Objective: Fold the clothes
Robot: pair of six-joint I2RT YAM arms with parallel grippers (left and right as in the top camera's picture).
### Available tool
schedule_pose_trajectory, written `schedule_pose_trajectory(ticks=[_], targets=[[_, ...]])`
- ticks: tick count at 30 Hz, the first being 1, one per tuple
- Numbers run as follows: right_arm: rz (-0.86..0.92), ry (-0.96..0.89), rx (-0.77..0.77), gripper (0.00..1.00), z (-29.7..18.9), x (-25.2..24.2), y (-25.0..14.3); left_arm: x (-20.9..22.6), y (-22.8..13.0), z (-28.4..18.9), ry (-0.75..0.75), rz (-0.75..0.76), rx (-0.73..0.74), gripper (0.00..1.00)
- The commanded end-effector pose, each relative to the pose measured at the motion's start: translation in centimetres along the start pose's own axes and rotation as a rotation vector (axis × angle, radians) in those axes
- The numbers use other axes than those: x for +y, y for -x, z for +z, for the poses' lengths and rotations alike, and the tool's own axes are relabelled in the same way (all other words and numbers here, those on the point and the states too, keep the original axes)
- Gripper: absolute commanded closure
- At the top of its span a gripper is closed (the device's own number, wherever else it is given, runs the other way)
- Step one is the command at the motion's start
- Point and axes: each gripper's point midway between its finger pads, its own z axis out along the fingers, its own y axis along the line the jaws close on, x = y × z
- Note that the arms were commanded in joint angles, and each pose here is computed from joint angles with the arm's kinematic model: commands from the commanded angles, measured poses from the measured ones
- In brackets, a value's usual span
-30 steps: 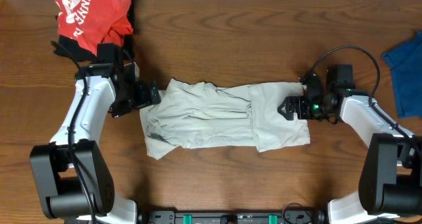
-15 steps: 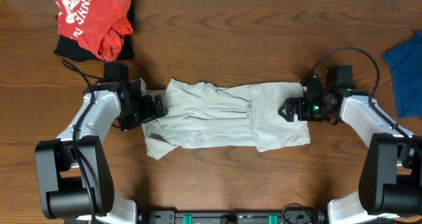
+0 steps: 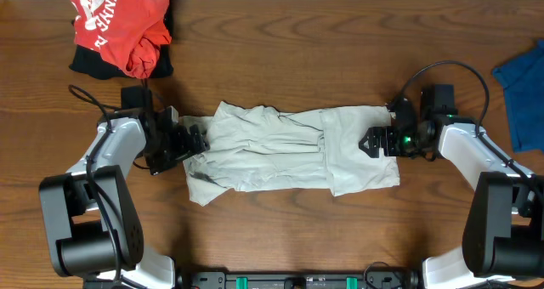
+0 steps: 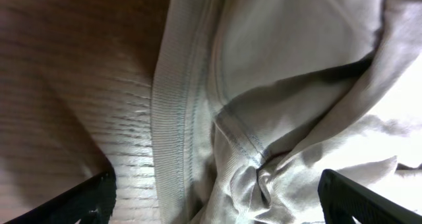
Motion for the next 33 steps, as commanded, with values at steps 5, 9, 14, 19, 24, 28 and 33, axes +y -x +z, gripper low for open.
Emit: schedule_pose_trajectory(ticks=[5, 9, 14, 19, 24, 28, 33], targets=[[-0.002, 0.008, 0.007, 0.01, -0.1, 0.6, -0.3, -0.4, -0.9, 1.4, -0.056, -0.002, 0.06, 0.02], [-0.002, 0.008, 0.007, 0.01, -0.1, 0.6, -0.3, -0.3, -1.1, 2.1, -0.066, -0.011, 0.082, 0.02], [0.002, 0.008, 0.016, 0.01, -0.1, 0.6, -0.5, -0.7, -1.9, 2.6, -0.103, -0.027, 0.125, 0.02], [0.001, 0.008, 0.014, 0.01, -0.1, 0.6, -0.5, -0.6, -3.0, 3.2, -0.107, -0.037, 0.158, 0.02], [0.002, 0.009, 0.016, 0.01, -0.1, 0.6, -0.5, -0.2, -4.2, 4.1, -0.11, -0.044, 0.18, 0.02], [0.003, 0.009, 0.017, 0.01, -0.1, 0.6, -0.6, -0.6, -4.5, 4.3, -0.135, -0.048, 0.19, 0.02], [0.003, 0.009, 0.017, 0.01, -0.1, 0.6, -0.6, -1.4, -4.8, 4.3, -0.164, -0.037, 0.2, 0.02]])
